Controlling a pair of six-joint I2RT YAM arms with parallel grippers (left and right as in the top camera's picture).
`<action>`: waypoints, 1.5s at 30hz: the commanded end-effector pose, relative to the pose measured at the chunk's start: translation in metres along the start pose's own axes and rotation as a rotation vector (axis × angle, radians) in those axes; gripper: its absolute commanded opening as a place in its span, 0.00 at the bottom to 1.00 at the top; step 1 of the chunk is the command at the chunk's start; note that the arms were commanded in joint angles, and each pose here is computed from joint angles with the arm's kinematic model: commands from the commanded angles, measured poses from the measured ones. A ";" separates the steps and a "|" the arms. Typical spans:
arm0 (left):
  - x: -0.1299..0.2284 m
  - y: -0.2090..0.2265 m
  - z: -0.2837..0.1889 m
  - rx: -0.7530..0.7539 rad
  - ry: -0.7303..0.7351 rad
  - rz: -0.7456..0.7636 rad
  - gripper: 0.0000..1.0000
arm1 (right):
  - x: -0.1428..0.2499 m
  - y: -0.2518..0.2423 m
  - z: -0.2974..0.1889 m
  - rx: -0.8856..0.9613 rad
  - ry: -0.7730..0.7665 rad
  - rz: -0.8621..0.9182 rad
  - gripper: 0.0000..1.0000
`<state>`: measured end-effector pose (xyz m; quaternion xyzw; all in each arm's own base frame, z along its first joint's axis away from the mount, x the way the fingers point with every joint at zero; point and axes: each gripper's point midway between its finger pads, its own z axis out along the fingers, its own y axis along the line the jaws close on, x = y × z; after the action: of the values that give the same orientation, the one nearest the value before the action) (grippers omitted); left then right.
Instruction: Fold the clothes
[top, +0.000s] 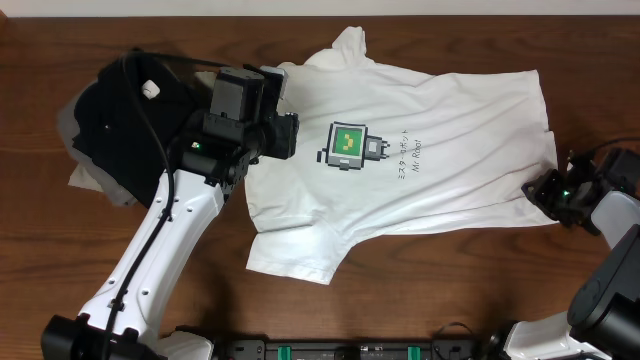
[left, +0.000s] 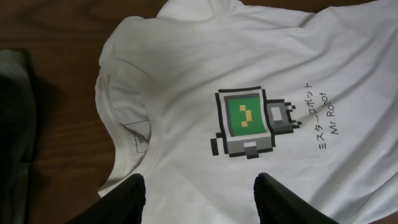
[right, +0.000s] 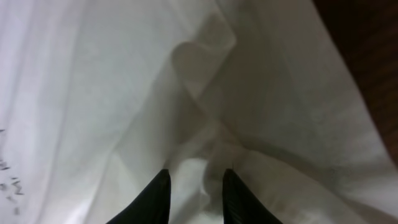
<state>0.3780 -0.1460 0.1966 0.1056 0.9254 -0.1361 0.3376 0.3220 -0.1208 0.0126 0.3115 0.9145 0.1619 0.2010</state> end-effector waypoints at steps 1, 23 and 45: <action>-0.003 0.001 -0.002 -0.006 -0.014 0.022 0.58 | 0.004 -0.004 0.003 0.031 0.004 -0.018 0.24; -0.003 0.001 -0.002 -0.006 -0.015 0.023 0.58 | 0.027 0.002 -0.038 0.064 0.045 0.192 0.25; -0.004 0.000 -0.002 -0.005 -0.019 0.023 0.58 | -0.015 0.003 -0.021 0.033 -0.099 0.003 0.44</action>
<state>0.3790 -0.1463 0.1976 0.1056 0.9243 -0.1367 0.3403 0.3201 -0.1391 0.0391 0.3630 0.8940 0.1154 0.2359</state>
